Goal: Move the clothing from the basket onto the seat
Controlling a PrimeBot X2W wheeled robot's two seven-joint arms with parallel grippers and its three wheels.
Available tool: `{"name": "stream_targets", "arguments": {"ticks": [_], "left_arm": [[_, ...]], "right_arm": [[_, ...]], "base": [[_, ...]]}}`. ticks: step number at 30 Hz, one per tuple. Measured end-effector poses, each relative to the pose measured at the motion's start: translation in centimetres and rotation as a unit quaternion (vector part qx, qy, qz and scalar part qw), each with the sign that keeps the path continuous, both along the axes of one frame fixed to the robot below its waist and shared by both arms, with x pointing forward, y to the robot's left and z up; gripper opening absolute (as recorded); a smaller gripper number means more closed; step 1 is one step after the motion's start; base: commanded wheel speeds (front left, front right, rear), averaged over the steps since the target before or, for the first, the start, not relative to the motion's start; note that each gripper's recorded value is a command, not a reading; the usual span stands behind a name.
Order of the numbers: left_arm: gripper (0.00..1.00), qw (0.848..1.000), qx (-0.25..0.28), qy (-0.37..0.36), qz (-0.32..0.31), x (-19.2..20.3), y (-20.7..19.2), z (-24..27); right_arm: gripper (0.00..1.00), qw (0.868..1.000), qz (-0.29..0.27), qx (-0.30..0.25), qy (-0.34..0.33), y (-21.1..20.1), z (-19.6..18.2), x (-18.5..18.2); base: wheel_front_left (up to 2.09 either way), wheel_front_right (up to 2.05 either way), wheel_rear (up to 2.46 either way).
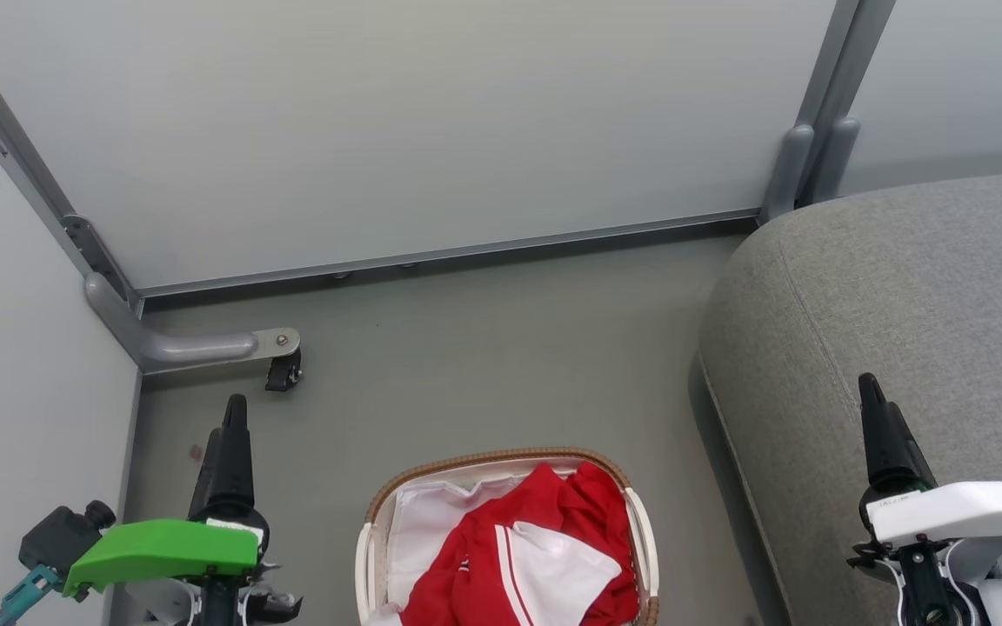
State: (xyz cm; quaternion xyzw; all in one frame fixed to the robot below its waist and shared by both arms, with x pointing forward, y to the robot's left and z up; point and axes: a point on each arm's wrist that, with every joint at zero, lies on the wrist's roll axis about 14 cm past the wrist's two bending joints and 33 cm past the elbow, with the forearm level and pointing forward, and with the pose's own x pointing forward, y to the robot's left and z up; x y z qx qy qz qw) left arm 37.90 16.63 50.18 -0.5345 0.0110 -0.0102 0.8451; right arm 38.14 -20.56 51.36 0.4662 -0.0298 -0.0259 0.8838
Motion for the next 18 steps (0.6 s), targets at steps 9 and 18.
{"name": "stream_targets", "arguments": {"ticks": [9,18], "left_arm": [[1.00,0.997,0.081,-0.009,-0.003,0.0,-0.3,0.2],[1.00,0.988,0.151,-0.006,-0.015,-0.4,-0.9,-0.6]], "right_arm": [[1.00,0.997,0.010,-0.083,0.007,0.8,-0.4,-0.2],[1.00,0.988,0.019,-0.154,0.012,1.4,-0.9,-0.3]], "base": [[0.00,0.00,0.00],[0.00,0.00,0.00]]}}
